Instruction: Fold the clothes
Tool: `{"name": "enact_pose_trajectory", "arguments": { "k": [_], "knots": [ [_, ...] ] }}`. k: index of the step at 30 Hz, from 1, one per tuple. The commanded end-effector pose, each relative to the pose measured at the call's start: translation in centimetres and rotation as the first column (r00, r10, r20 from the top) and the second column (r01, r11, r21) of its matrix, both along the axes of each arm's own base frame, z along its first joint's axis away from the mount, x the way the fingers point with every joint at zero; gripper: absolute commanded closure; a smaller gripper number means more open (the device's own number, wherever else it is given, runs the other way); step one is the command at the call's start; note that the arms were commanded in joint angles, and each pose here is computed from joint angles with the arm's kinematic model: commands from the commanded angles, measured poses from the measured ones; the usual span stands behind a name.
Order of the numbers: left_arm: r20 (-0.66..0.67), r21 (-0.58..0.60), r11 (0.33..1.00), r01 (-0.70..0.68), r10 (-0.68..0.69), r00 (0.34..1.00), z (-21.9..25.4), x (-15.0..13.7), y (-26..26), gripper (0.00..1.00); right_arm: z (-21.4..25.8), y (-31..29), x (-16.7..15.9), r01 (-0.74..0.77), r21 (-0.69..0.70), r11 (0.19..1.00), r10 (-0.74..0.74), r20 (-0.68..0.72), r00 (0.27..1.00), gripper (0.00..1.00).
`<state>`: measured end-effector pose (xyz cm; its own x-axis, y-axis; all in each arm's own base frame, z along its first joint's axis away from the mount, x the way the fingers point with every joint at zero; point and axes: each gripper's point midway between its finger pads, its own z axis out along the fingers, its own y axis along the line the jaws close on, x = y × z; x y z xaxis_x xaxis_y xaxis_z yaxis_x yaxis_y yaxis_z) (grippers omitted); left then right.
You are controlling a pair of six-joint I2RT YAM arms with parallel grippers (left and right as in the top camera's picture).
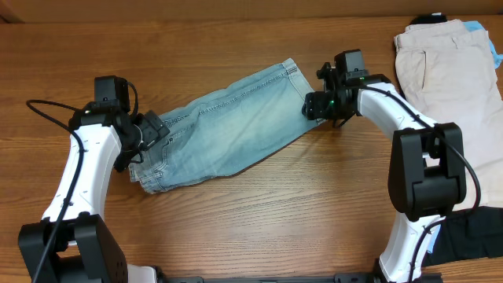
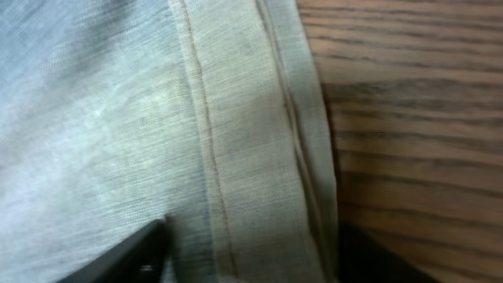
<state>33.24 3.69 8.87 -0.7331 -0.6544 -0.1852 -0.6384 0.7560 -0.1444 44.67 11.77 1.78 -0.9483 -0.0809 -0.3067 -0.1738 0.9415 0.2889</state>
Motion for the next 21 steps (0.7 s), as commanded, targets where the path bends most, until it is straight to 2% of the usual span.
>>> {"name": "enact_pose_trajectory", "arguments": {
  "k": [1, 3, 6, 9, 13, 15, 21],
  "knots": [
    [0.000, 0.022, 0.999, 0.036, -0.036, 0.999, 0.5, 0.1, 0.2, 0.00, 0.5, 1.6, 0.0, -0.057, 0.044, 0.997, 0.056, 0.015, 0.998, 0.41],
    [-0.006, 0.052, 0.998, 0.025, -0.025, 1.000, 0.5, 0.0, 0.8, 0.00, 0.2, 1.7, -0.2, -0.061, 0.042, 0.997, 0.061, 0.011, 0.998, 0.53],
    [0.002, 0.117, 0.993, -0.011, 0.011, 1.000, 0.7, 0.2, 2.6, 0.00, -0.1, 1.7, -0.4, -0.060, 0.039, 0.997, 0.060, 0.012, 0.998, 0.86],
    [0.027, 0.118, 0.992, -0.054, 0.051, 0.998, 0.9, 0.5, 4.1, 0.00, -0.2, 1.0, -0.1, 0.010, 0.026, 1.000, -0.010, -0.005, 1.000, 0.96],
    [0.061, 0.051, 0.996, -0.068, 0.065, 0.996, 1.7, 1.2, 4.1, 0.00, 0.2, -1.1, -0.5, 0.165, 0.020, 0.986, -0.162, -0.083, 0.983, 0.96],
    [0.076, 0.029, 0.997, -0.065, 0.063, 0.995, 2.0, 1.5, 3.8, 0.00, 0.9, -3.8, -1.2, 0.317, -0.009, 0.948, -0.315, -0.143, 0.938, 0.96],
    [0.086, -0.007, 0.999, -0.052, 0.053, 0.995, 2.2, 1.8, 3.2, 0.00, 4.0, -11.2, -4.9, 0.504, -0.060, 0.862, -0.501, -0.250, 0.828, 0.96]
  ]
}}
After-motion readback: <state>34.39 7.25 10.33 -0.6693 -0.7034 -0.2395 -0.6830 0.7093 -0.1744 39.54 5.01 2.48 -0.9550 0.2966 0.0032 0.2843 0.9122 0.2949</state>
